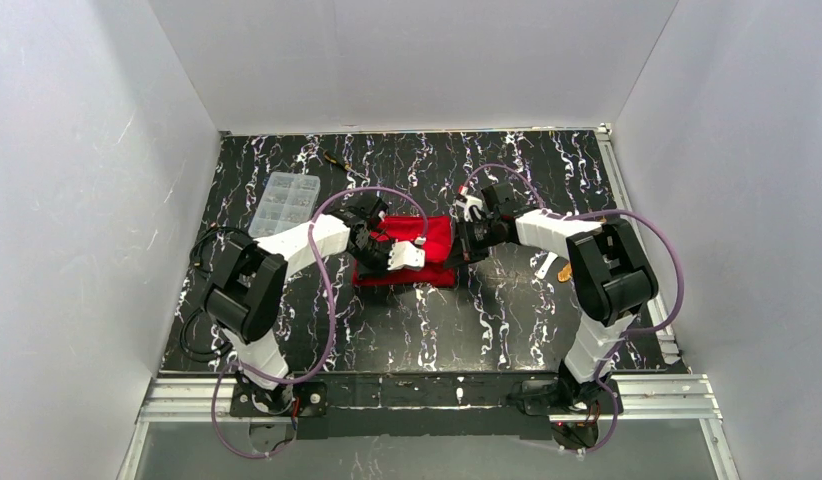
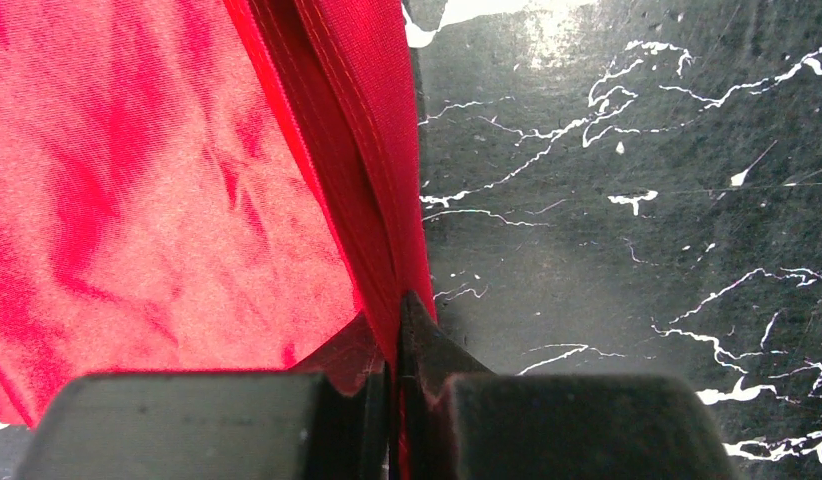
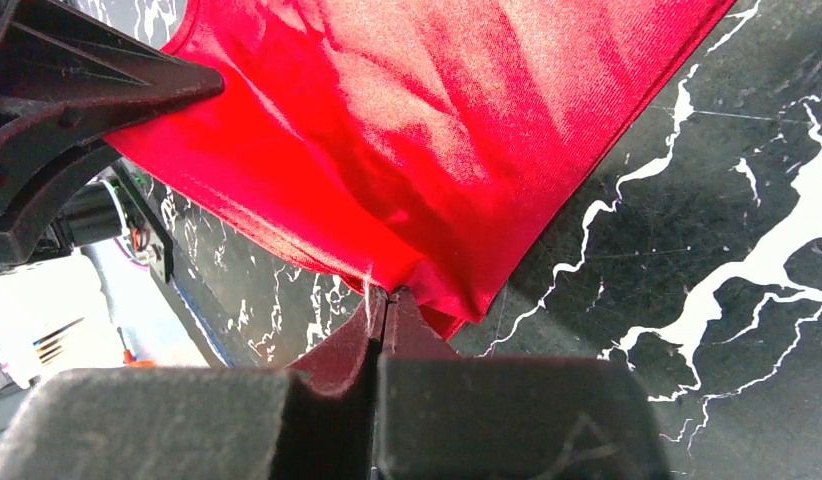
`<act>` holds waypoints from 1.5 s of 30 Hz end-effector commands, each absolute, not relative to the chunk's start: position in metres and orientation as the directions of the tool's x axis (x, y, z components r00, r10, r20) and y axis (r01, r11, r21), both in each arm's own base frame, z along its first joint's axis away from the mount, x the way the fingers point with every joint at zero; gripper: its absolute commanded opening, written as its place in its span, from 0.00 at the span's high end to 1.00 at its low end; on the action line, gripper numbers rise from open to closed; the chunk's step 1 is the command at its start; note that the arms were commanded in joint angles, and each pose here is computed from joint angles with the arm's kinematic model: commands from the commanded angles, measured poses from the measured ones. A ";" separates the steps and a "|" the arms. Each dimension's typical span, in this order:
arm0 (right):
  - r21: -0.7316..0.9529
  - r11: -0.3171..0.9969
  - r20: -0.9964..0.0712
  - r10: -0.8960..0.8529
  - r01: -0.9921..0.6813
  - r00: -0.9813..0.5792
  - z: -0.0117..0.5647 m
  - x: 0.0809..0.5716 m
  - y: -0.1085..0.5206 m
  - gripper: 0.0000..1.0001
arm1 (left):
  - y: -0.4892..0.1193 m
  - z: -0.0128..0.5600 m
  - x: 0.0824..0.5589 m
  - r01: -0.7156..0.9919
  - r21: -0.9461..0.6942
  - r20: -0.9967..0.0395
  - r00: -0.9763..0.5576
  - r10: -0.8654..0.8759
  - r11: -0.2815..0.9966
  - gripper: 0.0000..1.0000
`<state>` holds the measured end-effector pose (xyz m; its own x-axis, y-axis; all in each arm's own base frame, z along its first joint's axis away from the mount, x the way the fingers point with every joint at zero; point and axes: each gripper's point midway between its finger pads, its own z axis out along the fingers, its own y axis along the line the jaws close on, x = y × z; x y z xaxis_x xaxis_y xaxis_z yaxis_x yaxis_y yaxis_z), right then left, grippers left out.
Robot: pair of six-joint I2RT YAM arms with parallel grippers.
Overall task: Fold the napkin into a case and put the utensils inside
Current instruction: Fold the 2/3-rectangle-folded napkin at the center of the board.
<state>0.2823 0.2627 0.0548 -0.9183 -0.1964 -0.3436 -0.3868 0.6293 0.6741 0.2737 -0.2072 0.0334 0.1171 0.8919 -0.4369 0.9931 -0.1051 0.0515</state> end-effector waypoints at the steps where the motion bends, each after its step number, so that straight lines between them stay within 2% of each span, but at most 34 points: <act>1: 0.688 0.612 -0.350 -0.190 -0.389 -0.918 0.063 0.293 0.268 0.99 | -0.209 0.041 0.274 0.992 0.025 -0.459 0.124 0.880 -0.127 1.00; 8: 0.677 0.632 -0.344 -0.181 -0.377 -0.921 0.062 0.304 0.267 0.98 | -0.216 0.038 0.280 0.988 -0.051 -0.451 0.105 0.886 -0.144 1.00; 11: 0.631 0.678 -0.372 -0.161 -0.376 -0.914 0.063 0.315 0.262 0.88 | -0.216 0.033 0.280 0.983 -0.098 -0.442 0.095 0.892 -0.153 1.00; 13: 0.603 0.701 -0.400 -0.148 -0.381 -0.905 0.067 0.321 0.258 0.73 | -0.216 0.032 0.279 0.979 -0.128 -0.440 0.085 0.894 -0.157 1.00; 14: 0.590 0.707 -0.418 -0.145 -0.390 -0.897 0.071 0.323 0.257 0.69 | -0.217 0.033 0.278 0.977 -0.142 -0.442 0.080 0.894 -0.158 1.00; 19: 0.497 0.758 -0.557 -0.095 -0.423 -0.825 0.107 0.337 0.243 0.62 | -0.218 0.034 0.277 0.970 -0.179 -0.450 0.065 0.891 -0.162 1.00; 22: 0.488 0.753 -0.650 -0.023 -0.442 -0.759 0.134 0.338 0.239 0.62 | -0.219 0.036 0.275 0.968 -0.194 -0.459 0.057 0.887 -0.162 1.00; 24: 0.531 0.722 -0.657 0.021 -0.443 -0.754 0.141 0.329 0.242 0.62 | -0.218 0.037 0.274 0.966 -0.203 -0.463 0.051 0.885 -0.161 1.00; 26: 0.614 0.642 -0.629 0.048 -0.459 -0.776 0.145 0.316 0.256 0.62 | -0.217 0.036 0.274 0.964 -0.214 -0.461 0.044 0.886 -0.159 1.00; 30: 0.779 0.474 -0.495 0.062 -0.411 -0.866 0.132 0.291 0.278 0.74 | -0.217 0.038 0.275 0.958 -0.248 -0.462 0.015 0.887 -0.146 1.00; 32: 0.830 0.389 -0.451 0.047 -0.400 -0.891 0.131 0.281 0.287 0.76 | -0.217 0.037 0.276 0.956 -0.258 -0.458 0.006 0.889 -0.139 1.00; 39: 0.878 0.293 -0.401 0.022 -0.378 -0.916 0.125 0.283 0.299 0.77 | -0.215 0.032 0.281 0.950 -0.281 -0.440 -0.004 0.898 -0.134 1.00; 45: 0.898 0.321 -0.335 0.054 -0.301 -0.941 0.096 0.299 0.304 0.83 | -0.213 0.030 0.287 0.955 -0.267 -0.429 0.004 0.903 -0.131 1.00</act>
<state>0.2825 0.2948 0.0886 -0.9500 0.0352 -0.3102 -0.2766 0.3658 0.8886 0.2851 -0.2135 0.0216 0.0004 0.9068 -0.4215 0.9566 -0.1232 -0.2641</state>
